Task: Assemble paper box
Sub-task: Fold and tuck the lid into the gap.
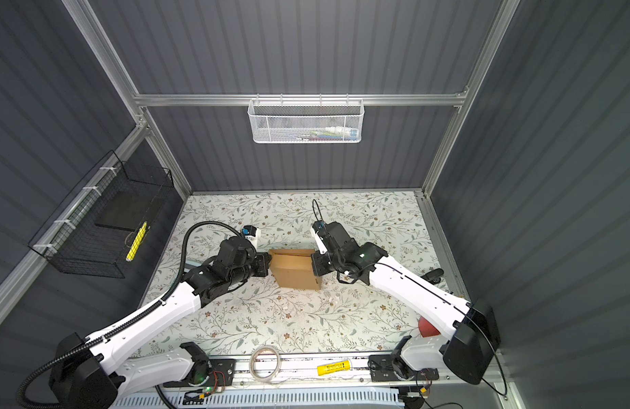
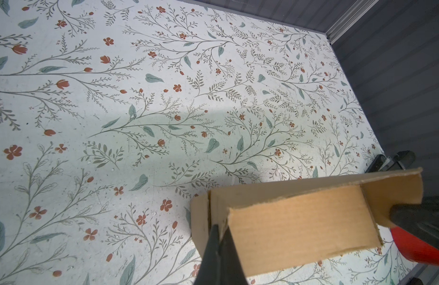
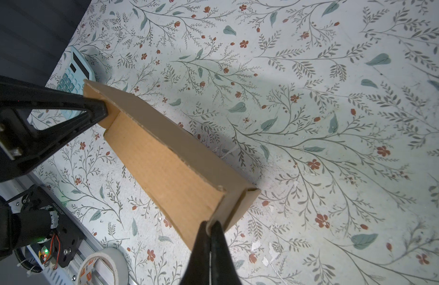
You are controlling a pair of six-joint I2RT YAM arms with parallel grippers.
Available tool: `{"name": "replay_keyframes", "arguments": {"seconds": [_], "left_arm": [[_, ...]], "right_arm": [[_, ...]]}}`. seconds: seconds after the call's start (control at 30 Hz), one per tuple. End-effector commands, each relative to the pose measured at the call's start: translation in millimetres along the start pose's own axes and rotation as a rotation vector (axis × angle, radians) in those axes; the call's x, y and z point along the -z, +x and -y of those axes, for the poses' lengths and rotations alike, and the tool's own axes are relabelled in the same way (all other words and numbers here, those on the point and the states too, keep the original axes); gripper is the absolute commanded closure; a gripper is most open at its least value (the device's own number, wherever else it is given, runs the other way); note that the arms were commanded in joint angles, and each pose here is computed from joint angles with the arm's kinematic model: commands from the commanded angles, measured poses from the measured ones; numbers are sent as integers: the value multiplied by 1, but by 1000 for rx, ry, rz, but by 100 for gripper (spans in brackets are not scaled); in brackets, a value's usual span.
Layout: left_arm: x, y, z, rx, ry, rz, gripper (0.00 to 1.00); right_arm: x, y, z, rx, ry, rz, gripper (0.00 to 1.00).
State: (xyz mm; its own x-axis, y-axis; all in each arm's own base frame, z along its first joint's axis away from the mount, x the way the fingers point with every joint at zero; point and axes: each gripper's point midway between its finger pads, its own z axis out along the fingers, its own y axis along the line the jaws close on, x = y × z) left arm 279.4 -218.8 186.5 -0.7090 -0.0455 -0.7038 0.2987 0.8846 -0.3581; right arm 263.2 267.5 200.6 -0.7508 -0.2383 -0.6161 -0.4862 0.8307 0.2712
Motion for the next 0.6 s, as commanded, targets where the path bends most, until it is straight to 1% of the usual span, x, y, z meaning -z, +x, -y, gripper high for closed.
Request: {"name": "replay_keyframes", "arguments": {"seconds": [0.0,0.57], "left_arm": [[0,9,15,-10,50,-56,100],[0,7,20,-23,58,-60,100]], "right_arm": [[1,-6,-18,-12,-79,-3,95],[2,-6,-21,-26,-85,-20,95]]}}
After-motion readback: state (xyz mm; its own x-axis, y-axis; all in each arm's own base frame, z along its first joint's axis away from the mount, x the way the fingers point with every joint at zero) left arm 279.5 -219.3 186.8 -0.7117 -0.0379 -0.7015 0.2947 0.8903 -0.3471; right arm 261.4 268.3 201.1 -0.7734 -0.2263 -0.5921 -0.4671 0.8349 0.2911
